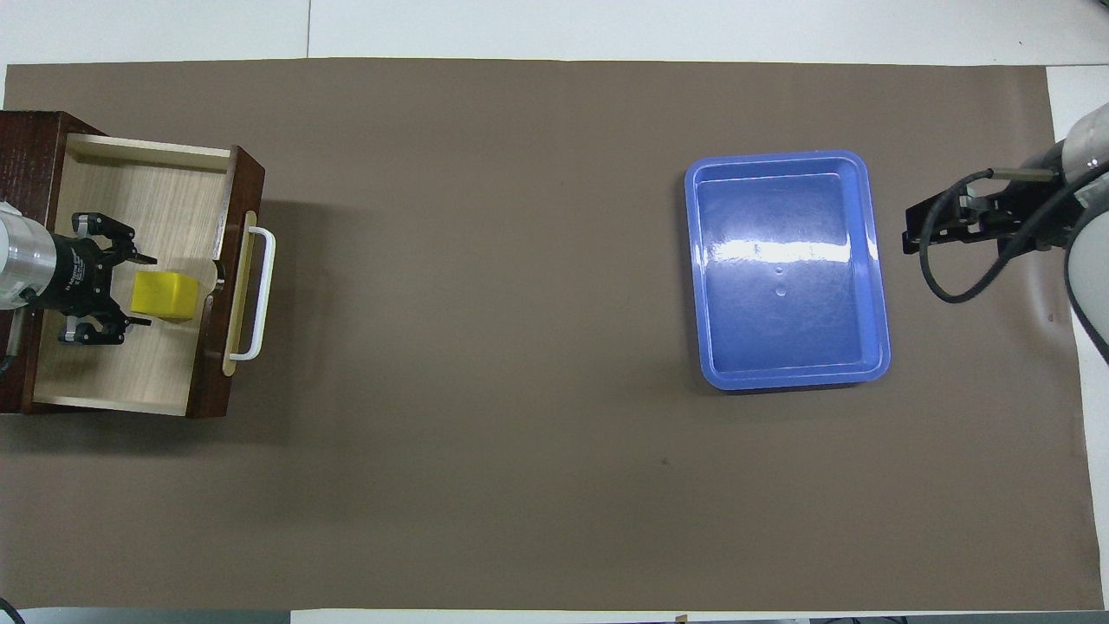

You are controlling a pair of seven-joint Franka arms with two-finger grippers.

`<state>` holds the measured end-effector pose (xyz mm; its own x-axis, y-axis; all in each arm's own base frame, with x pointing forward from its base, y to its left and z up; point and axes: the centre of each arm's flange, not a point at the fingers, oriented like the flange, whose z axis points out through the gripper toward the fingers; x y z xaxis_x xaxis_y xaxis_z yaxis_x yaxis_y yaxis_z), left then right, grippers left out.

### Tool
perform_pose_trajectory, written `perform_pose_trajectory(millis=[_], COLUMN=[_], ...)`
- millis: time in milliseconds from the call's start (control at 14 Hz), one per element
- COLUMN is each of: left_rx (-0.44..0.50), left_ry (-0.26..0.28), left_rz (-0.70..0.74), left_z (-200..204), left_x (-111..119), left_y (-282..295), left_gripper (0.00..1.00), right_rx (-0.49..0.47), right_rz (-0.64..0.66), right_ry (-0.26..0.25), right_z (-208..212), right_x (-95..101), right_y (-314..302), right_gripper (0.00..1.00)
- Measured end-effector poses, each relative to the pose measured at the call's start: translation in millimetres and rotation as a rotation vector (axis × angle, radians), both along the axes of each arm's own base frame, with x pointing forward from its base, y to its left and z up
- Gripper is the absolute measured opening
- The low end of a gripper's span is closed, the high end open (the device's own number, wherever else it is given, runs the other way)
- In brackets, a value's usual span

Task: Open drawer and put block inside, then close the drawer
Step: 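Lower the block into the drawer with the left gripper while the right gripper retracts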

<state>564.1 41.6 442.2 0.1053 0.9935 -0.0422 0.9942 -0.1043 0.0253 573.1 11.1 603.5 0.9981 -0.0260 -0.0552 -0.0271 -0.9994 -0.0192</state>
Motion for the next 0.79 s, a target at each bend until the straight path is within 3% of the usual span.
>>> perform_pose_trajectory(millis=[71,214,357,571,786], left_rx=[0.002,-0.001,0.007,0.068,0.102], left_ry=[-0.010,-0.017,-0.024,0.007,0.030], left_rz=[-0.002,0.004,0.003,-0.036,-0.028], left_z=[9.3,40.0,61.0,37.7,3.4], left_x=[1.1,7.0,10.7,-0.9,-5.5], left_y=[-1.1,-16.9,-73.5,-153.7,-151.3], left_gripper=[0.98,1.00,1.00,1.00,1.00], right_rx=[-0.004,-0.002,0.001,0.004,-0.011], right_rz=[0.038,0.107,0.147,0.128,0.092], right_ry=[-0.012,-0.012,-0.004,0.024,0.051], right_z=[11.2,28.0,32.8,19.8,7.6], right_x=[-8.4,-27.3,-37.2,-38.0,-37.0], right_y=[-7.1,-23.5,-37.3,-42.4,-42.8], right_gripper=[1.00,1.00,1.00,1.00,1.00])
